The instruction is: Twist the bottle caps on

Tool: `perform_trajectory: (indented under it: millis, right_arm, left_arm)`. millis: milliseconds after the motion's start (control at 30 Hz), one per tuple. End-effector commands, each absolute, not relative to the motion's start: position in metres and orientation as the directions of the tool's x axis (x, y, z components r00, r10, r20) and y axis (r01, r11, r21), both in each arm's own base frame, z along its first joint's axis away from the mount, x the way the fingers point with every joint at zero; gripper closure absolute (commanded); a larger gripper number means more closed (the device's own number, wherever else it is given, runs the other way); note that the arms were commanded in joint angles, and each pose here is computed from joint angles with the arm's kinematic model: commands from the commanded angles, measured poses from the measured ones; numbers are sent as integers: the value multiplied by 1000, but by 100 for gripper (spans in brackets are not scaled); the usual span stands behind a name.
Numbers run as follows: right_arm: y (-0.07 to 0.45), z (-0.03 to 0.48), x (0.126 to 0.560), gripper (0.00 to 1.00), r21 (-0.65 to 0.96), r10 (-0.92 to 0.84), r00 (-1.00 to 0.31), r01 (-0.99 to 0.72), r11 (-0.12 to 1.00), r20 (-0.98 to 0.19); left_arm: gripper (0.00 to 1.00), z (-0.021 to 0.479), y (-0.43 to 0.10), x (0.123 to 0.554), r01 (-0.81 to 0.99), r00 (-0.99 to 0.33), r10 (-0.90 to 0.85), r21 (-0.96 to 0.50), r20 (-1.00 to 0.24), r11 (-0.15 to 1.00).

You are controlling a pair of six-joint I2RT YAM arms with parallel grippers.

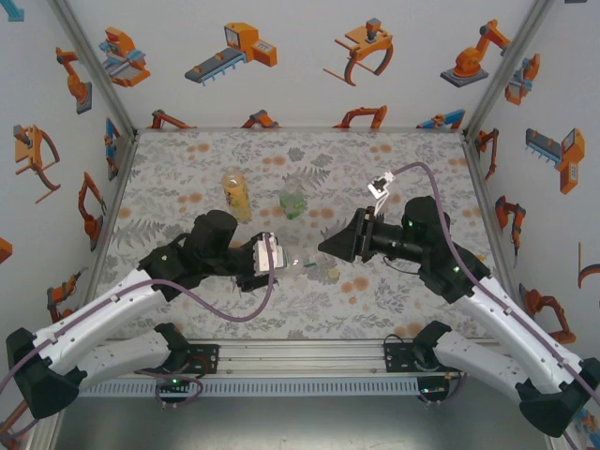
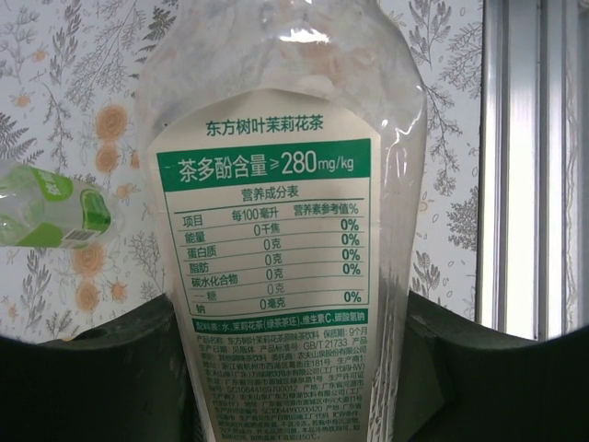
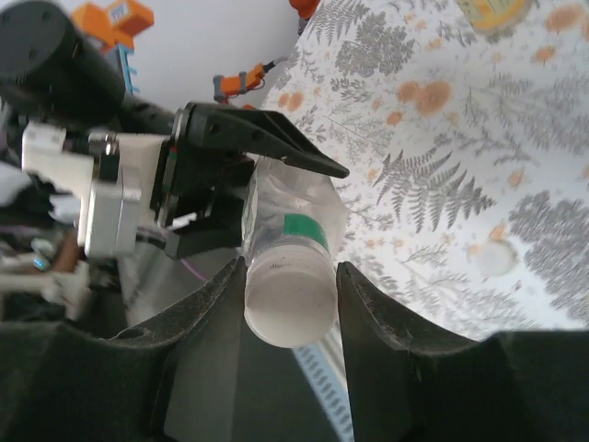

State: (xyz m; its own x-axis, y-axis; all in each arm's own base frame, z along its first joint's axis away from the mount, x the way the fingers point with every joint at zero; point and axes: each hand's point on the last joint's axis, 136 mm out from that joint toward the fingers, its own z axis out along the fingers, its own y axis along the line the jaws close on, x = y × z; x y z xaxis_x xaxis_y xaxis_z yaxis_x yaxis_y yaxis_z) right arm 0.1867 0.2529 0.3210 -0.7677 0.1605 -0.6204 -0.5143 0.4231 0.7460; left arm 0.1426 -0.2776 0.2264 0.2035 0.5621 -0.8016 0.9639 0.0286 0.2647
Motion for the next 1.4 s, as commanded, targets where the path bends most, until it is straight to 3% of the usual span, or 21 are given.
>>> perform_trajectory:
  millis: [0, 133, 367, 500, 633, 767, 933, 1367]
  right_arm:
    - [248, 292, 185, 100, 869, 254, -913, -174, 463, -318]
    - [247, 275, 180, 100, 876, 278, -946, -14, 483, -168]
    - [246, 289, 188, 98, 872, 287, -923, -91, 482, -255]
    - [252, 296, 191, 64, 868, 260, -921, -138, 477, -289]
    - [260, 300, 191, 45, 864, 211, -926, -184, 469, -312]
    - [263, 307, 187, 37, 842, 150, -912, -276, 463, -382]
    - [267, 310, 185, 36, 836, 113, -912, -306, 455, -395]
    - [265, 306, 186, 62, 848, 129, -935, -235, 475, -331]
  left_arm:
    - [97, 248, -286, 154, 943, 250, 511, 328, -823, 66]
    - [97, 246, -286, 156, 941, 247, 519, 329, -818, 72]
    - [97, 245, -287, 155, 945, 245, 517, 321, -820, 61]
    - [97, 245, -287, 154, 945, 247, 516, 322, -820, 59]
    - [97, 245, -287, 154, 945, 245, 517, 320, -820, 60]
    - [97, 246, -287, 154, 945, 245, 516, 320, -821, 60]
    - [97, 244, -286, 156, 945, 241, 524, 321, -817, 66]
    - [97, 244, -286, 157, 943, 240, 531, 326, -813, 73]
